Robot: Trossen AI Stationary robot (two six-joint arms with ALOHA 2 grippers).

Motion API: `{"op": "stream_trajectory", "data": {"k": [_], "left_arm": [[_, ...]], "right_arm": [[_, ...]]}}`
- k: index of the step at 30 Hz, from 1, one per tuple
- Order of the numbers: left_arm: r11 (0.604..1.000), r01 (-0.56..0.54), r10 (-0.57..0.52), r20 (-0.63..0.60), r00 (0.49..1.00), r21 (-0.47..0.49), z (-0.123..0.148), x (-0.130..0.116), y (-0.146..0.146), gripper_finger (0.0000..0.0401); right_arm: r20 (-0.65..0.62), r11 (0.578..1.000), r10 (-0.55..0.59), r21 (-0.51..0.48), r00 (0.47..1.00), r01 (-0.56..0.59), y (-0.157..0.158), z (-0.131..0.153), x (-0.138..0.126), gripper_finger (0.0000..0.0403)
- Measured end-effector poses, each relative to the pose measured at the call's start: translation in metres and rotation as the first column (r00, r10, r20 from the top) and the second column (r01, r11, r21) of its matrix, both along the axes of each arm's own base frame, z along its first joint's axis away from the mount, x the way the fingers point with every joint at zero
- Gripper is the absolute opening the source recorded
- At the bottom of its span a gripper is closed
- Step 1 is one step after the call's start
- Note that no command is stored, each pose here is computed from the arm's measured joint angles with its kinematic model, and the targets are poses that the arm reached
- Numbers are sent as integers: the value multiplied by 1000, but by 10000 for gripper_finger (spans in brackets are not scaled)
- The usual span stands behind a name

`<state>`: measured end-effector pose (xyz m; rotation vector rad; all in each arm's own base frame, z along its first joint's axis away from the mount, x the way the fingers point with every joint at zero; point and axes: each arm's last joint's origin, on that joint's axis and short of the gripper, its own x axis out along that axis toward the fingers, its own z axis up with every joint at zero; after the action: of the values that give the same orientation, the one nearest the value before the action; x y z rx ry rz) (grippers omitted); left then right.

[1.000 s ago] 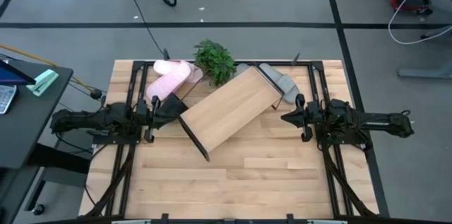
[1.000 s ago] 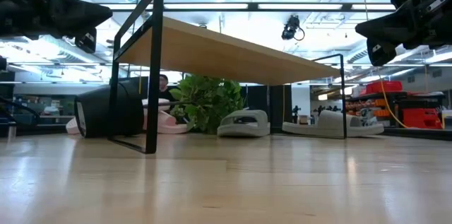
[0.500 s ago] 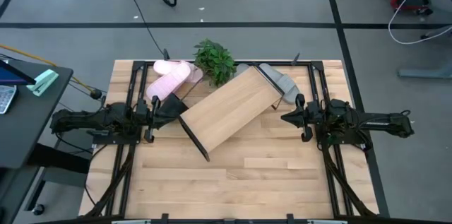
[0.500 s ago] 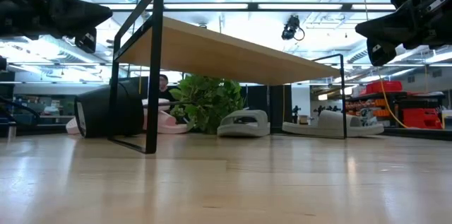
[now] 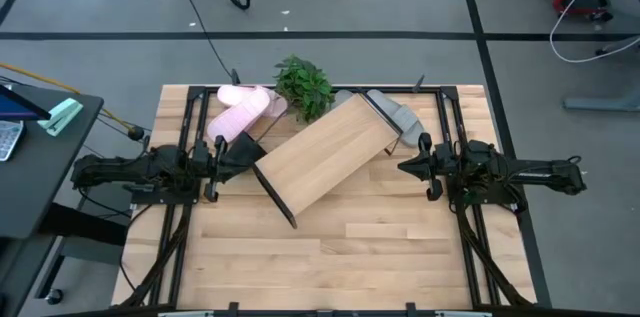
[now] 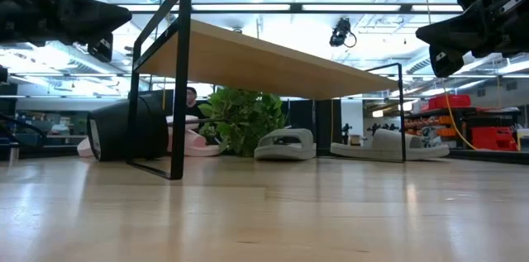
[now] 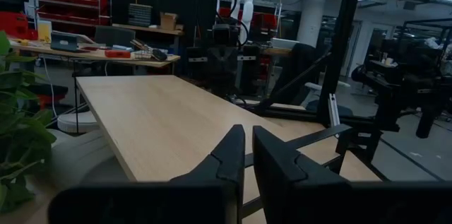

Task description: Pick and place slides into the shelf

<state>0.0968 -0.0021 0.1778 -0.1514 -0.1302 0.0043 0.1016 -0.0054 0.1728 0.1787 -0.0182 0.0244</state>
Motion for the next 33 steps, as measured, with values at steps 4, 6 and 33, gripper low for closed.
{"op": "stream_trajectory", "data": {"k": [4, 6, 33], "left_arm": [[1000, -1, 1, 0, 1000, 0, 0, 0, 0, 24], [1000, 0, 0, 0, 1000, 0, 0, 0, 0, 23], [1000, -1, 1, 1, 1000, 0, 0, 0, 0, 32]], "right_arm": [[0, 1000, 0, 0, 1000, 0, 0, 0, 0, 23], [0, 1000, 0, 0, 1000, 0, 0, 0, 0, 23], [0, 1000, 0, 0, 1000, 0, 0, 0, 0, 23]]}}
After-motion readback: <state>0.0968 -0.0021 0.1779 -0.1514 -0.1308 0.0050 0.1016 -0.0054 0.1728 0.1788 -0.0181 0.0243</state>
